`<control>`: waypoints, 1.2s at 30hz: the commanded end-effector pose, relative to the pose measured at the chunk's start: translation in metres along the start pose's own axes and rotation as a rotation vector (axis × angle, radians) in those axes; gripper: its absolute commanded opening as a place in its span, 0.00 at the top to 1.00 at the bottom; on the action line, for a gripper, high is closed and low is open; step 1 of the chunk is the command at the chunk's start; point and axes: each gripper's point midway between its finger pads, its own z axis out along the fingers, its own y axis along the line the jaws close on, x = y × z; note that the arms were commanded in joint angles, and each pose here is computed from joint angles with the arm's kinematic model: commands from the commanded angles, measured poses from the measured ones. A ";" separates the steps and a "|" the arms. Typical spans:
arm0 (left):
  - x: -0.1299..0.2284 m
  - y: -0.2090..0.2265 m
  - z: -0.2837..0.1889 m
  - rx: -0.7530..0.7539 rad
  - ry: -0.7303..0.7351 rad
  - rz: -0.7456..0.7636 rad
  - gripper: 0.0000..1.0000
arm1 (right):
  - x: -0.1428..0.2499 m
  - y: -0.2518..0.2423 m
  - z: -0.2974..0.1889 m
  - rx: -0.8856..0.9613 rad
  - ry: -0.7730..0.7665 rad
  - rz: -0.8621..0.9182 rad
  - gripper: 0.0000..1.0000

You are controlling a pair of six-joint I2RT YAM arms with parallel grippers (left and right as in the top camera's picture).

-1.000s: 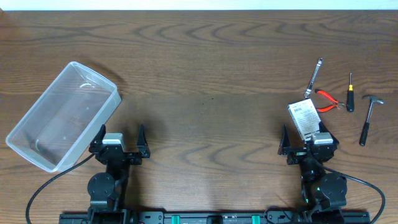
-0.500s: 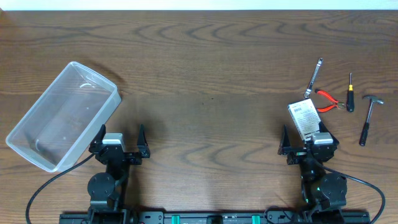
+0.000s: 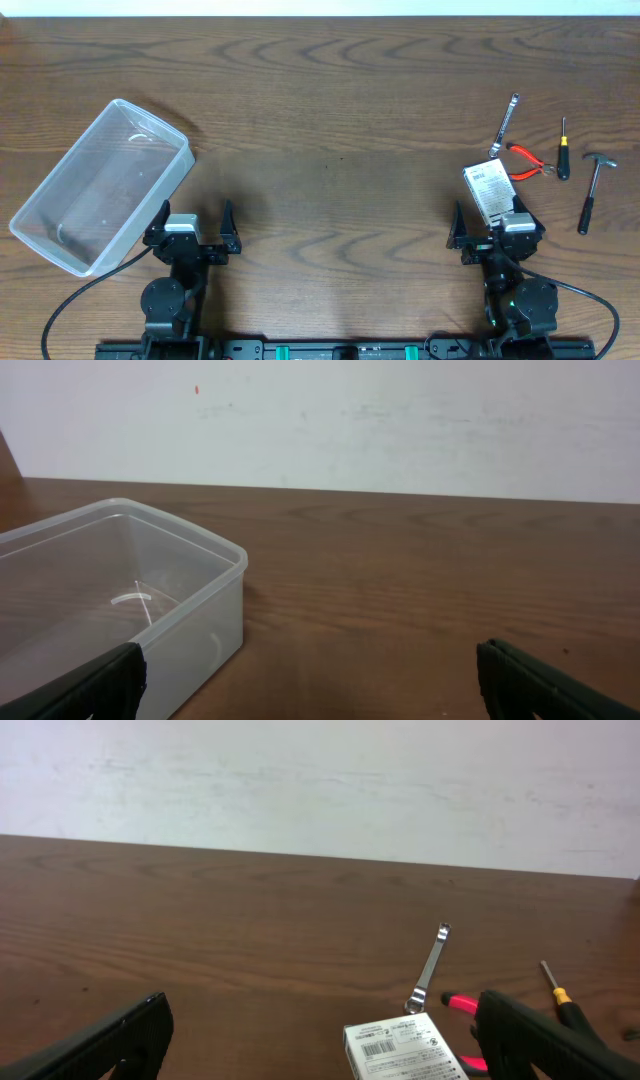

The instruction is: Pack container

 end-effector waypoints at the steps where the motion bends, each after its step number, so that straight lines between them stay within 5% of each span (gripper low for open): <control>1: 0.014 -0.005 0.000 0.027 0.046 -0.005 0.02 | 0.000 0.003 0.000 -0.013 -0.001 0.002 0.01; 10: 0.015 -0.005 0.000 0.028 0.049 -0.009 0.02 | 0.001 0.007 0.000 -0.035 0.000 0.010 0.01; 15: 0.008 -0.006 0.000 0.030 0.040 -0.245 0.02 | -0.004 0.010 -0.001 -0.056 -0.013 0.168 0.01; 18: -0.018 -0.008 -0.004 0.037 0.004 -0.326 0.02 | -0.015 0.031 -0.004 -0.185 -0.036 0.256 0.01; 23: -0.082 -0.011 -0.008 0.037 -0.022 -0.175 0.02 | -0.036 0.036 -0.008 -0.221 -0.037 0.239 0.01; 29: -0.133 -0.010 0.012 -0.011 0.179 -0.103 0.02 | -0.069 0.059 -0.008 -0.347 0.078 0.217 0.01; 36: -0.170 0.004 0.027 -0.119 0.521 -0.109 0.02 | -0.088 0.084 0.002 -0.479 0.480 0.173 0.01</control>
